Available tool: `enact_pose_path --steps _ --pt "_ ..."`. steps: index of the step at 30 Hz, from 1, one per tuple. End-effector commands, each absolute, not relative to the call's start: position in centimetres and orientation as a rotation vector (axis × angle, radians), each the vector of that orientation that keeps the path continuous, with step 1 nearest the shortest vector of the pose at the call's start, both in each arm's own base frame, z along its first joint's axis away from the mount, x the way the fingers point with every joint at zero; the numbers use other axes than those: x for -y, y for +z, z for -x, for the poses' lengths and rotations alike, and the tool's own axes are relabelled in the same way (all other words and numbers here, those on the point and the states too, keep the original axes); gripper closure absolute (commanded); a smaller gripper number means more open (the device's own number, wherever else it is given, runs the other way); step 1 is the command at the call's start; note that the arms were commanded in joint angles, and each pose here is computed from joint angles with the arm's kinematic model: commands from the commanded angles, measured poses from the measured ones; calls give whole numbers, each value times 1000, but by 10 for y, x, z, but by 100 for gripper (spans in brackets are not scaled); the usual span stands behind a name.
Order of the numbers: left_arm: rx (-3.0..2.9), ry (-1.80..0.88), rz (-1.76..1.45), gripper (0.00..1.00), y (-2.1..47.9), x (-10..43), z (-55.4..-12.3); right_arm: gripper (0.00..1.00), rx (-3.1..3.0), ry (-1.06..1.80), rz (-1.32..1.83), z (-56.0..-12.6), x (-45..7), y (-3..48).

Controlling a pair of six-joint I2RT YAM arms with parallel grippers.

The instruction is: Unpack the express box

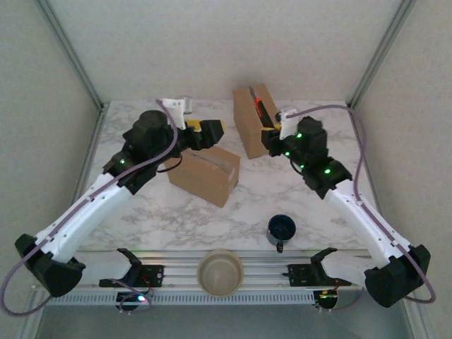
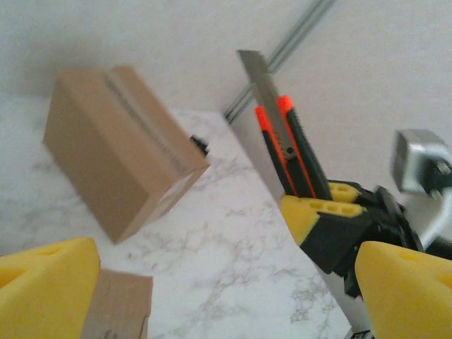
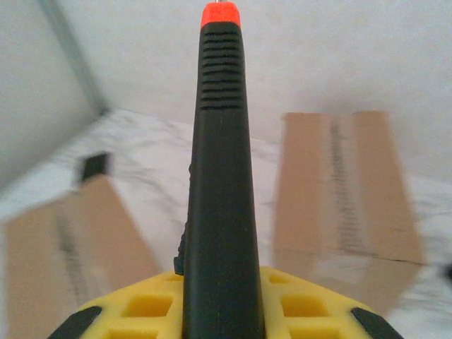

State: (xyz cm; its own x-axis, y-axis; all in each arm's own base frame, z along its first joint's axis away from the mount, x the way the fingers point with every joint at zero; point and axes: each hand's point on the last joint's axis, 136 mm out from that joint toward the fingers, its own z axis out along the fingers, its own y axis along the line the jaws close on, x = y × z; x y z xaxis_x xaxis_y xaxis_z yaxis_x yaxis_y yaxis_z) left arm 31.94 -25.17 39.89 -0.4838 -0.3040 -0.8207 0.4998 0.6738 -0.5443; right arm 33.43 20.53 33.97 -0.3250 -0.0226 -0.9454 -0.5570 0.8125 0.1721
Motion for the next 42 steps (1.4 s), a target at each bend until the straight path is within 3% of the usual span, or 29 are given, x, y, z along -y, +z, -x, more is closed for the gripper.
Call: enact_pose_path --steps 1,8,16,32,38,41,42 --pt "-1682 -1017 -369 6 405 271 -308 100 -1806 1170 626 -274 -247 376" --pt "-1473 -1177 -526 2 417 290 -285 100 -1655 1503 751 -244 -261 423" --pt "-1274 -1329 -624 0 446 298 -259 100 -1626 1633 780 -251 -272 428" --pt "-1186 -1394 -536 1 478 285 -287 100 -1568 1706 895 -231 -280 428" --pt "-1150 -1472 -546 11 482 289 -284 100 -1554 1721 908 -233 -288 427" --pt "-1140 -1482 -546 27 484 288 -282 100 -1560 1727 897 -237 -292 423" --pt "-1134 -1485 -545 41 486 287 -281 100 -1561 1730 893 -238 -293 422"
